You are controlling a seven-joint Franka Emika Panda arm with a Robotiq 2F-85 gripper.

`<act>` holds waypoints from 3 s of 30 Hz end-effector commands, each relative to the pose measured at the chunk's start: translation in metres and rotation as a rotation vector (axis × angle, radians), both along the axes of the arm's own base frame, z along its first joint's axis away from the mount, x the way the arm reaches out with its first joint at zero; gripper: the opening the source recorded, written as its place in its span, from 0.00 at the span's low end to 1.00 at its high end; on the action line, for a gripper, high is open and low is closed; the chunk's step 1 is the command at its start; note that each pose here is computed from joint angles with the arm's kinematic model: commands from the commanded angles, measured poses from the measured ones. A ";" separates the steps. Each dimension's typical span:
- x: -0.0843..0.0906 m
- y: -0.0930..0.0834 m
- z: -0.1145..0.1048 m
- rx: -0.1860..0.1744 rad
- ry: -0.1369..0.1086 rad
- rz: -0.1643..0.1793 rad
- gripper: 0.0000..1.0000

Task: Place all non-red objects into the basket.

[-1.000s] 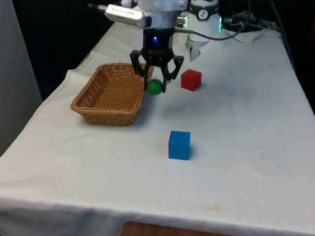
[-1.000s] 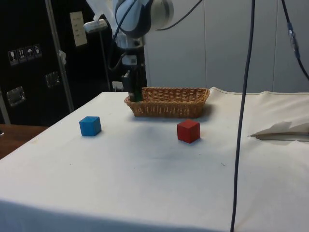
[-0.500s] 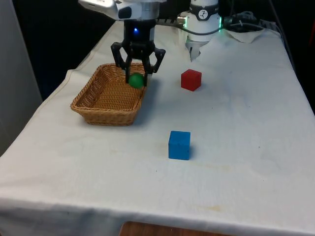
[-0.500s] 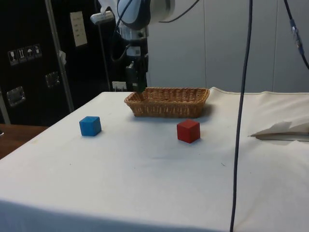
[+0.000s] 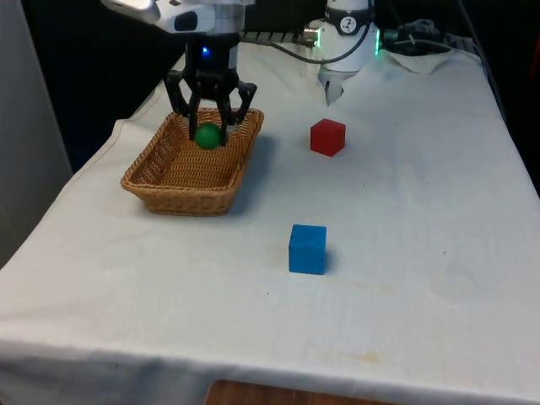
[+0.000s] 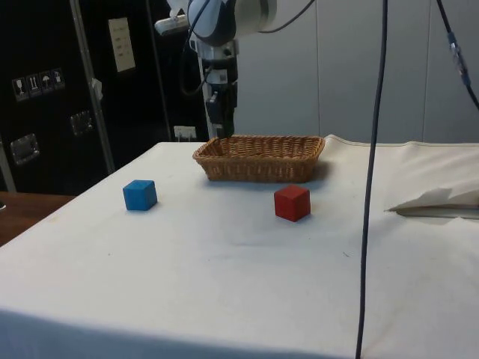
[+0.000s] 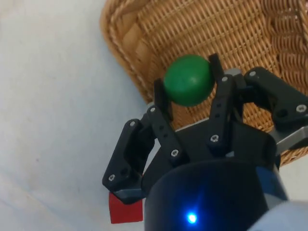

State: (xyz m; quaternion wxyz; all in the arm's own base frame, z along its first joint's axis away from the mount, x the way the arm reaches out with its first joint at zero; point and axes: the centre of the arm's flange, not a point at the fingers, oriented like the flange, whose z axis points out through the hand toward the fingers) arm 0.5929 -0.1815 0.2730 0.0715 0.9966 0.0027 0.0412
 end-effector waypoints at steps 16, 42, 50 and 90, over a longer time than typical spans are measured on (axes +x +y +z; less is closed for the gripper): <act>-0.005 -0.023 -0.033 -0.027 0.016 0.025 0.00; -0.004 -0.032 -0.052 -0.050 0.030 0.025 1.00; -0.002 -0.028 -0.039 -0.043 0.028 0.024 1.00; 0.030 0.070 -0.007 0.037 0.002 0.023 1.00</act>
